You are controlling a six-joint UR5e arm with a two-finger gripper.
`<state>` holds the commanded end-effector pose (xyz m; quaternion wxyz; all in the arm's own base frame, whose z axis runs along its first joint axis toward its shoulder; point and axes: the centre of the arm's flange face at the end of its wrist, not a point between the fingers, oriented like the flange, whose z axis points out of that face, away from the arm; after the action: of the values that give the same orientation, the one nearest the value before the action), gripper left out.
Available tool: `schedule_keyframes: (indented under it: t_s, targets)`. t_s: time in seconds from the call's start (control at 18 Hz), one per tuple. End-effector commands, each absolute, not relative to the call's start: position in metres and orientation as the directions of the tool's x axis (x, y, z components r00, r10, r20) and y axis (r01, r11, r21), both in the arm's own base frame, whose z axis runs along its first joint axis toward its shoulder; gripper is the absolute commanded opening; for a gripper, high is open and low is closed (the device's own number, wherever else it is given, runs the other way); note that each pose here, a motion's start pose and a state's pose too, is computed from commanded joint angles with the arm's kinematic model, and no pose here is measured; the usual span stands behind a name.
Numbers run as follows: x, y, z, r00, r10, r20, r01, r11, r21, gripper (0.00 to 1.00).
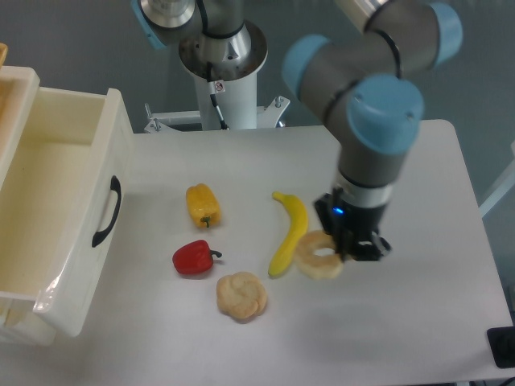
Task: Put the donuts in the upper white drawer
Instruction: 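Lift the held ring donut with the gripper and carry it toward the drawer, then move the donut over the open cream drawer and lower it inside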
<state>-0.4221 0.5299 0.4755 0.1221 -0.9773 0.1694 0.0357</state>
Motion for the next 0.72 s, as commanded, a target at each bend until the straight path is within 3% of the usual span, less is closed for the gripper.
schedule_keyframes:
  t_s: [0.39,0.72]
  targets:
    - [-0.34,0.536,0.521,0.958,-0.283,-0.045,-0.276,-0.87,-0.409,0.0]
    - [-0.248,0.567,0.538,0.952,-0.306,0.0,-0.276,-0.856,-0.437,0.0]
